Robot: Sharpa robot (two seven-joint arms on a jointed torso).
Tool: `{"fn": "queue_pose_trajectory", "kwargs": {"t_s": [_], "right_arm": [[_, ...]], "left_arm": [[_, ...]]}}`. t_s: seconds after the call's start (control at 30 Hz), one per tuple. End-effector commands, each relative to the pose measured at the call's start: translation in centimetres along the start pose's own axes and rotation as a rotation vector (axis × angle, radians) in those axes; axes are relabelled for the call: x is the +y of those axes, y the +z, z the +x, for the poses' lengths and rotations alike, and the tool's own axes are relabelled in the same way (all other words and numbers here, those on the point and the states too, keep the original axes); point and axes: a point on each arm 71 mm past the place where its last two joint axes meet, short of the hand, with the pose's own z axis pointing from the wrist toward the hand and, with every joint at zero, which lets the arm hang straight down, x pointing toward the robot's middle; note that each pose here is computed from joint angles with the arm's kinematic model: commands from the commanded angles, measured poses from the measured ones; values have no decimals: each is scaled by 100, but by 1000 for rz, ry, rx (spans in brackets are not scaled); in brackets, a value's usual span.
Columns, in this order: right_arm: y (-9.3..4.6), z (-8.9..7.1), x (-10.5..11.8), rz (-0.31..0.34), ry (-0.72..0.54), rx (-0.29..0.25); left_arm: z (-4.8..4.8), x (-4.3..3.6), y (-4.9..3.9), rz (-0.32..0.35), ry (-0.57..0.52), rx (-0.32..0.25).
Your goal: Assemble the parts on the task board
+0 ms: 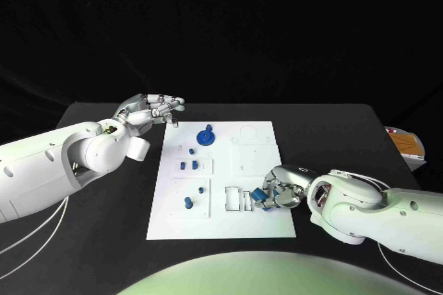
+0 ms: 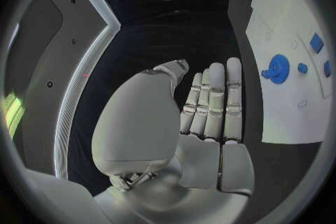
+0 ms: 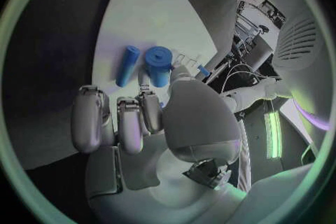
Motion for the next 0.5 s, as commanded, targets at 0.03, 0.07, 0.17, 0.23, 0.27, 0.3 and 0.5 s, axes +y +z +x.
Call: {"fn": "queue_pose_trajectory", "kwargs": {"t_s": [0.03,0.07,0.17,0.23,0.27,0.3,0.5], "right_arm": [[3,87,-11,20,-23,31],[4,87,-7,19,-18,27],[3,83,-1,18,-6,15],[-4,71,5,15,11,-4],[-10,63,8,14,22,-17],[-16,55,11,12,31,-27],[-69,-20,39,4,86,-78]], "left_arm": [[26,-5,6,3,-8,21],[26,-4,7,3,-8,21],[26,-4,7,3,-8,21],[24,-3,7,2,-8,21],[24,-3,6,2,-8,20],[23,-3,6,2,-8,20],[24,-2,8,2,-8,21]]}}
